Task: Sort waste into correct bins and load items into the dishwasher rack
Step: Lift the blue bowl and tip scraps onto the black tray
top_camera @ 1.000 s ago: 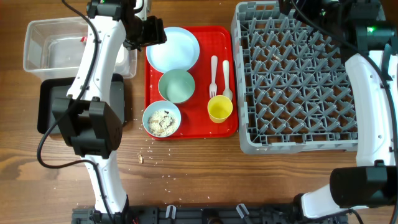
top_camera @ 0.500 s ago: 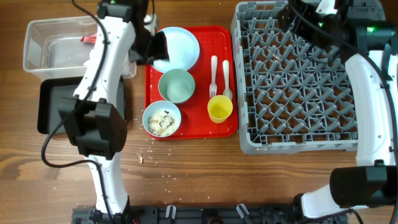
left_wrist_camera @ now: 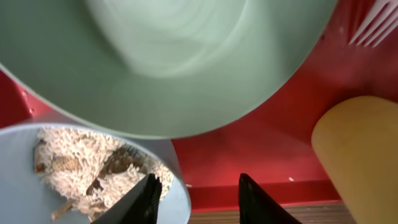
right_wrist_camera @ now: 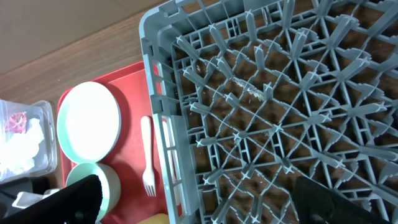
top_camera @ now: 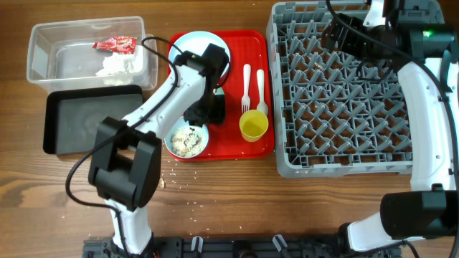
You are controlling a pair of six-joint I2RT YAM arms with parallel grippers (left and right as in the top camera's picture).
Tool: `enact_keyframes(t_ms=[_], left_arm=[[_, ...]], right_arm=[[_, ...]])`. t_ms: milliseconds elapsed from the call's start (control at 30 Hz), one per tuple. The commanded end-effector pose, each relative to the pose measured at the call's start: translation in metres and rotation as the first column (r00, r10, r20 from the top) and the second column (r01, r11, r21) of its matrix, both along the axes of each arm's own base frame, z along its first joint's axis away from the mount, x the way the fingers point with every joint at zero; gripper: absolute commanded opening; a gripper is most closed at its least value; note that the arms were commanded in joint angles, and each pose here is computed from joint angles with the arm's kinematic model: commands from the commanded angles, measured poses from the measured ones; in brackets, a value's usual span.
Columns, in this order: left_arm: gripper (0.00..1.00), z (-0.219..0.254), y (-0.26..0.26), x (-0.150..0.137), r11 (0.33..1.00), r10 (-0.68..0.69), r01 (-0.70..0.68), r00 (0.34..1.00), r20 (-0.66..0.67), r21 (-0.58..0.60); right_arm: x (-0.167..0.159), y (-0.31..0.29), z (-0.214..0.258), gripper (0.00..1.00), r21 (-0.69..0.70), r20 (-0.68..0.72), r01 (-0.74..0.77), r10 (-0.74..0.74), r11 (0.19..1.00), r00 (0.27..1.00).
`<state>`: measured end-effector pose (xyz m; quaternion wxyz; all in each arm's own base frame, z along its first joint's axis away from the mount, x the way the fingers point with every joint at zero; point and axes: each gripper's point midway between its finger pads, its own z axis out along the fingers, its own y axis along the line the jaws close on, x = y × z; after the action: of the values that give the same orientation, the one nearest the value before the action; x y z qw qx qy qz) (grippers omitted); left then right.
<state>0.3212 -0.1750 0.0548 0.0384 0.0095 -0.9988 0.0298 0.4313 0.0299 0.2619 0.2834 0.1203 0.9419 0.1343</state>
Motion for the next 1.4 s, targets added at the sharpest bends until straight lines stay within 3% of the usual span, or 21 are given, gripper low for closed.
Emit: enact_keyframes(t_ms=[0,100,233,467,600,767,933,1167,1367], left_arm=[[0.32,-0.007,0.005,-0.009,1.000,0.019,-0.019,1.000,0.006,0.024],[0.15,-0.025,0.009,-0.019,0.998,0.051,-0.050,0.999,-0.012,0.035],[0.04,-0.036,0.012,-0.025,0.997,0.060,-0.059,0.998,-0.021,0.042],[0.04,-0.015,0.005,-0.033,0.998,0.058,-0.059,0.998,-0.030,-0.020],[0.04,0.039,0.012,-0.019,0.992,0.096,-0.087,0.990,0.099,-0.096],[0.04,0.099,0.046,0.002,0.957,0.157,-0.092,0.961,0.228,-0.274],[0.04,0.118,0.133,0.033,0.840,0.345,-0.185,0.908,0.239,-0.510],[0.04,0.094,0.206,0.050,0.708,0.444,-0.192,0.869,0.218,-0.680],[0.04,0.083,0.232,0.060,0.455,0.547,-0.165,0.827,0.128,-0.875]], right_arm=[[0.001,0.001,-0.005,1.00,-0.025,-0.010,-0.014,0.014,1.000,1.000],[0.002,0.001,-0.005,1.00,-0.025,-0.009,-0.014,0.014,1.000,1.000],[0.002,0.001,-0.005,1.00,-0.025,-0.009,-0.015,0.014,1.000,1.000],[0.002,0.001,-0.005,1.00,-0.026,-0.009,-0.015,0.015,1.000,1.000],[0.002,0.001,-0.005,0.99,-0.025,-0.009,-0.015,0.015,1.000,1.000],[0.002,0.001,-0.005,1.00,-0.025,-0.009,-0.015,0.014,1.000,1.000],[0.001,0.001,-0.006,1.00,-0.025,-0.011,-0.015,0.014,1.000,1.000],[0.004,0.001,-0.004,1.00,-0.026,0.002,-0.015,0.015,1.000,1.000],[0.004,0.001,-0.004,1.00,-0.026,0.002,-0.015,0.015,1.000,1.000]])
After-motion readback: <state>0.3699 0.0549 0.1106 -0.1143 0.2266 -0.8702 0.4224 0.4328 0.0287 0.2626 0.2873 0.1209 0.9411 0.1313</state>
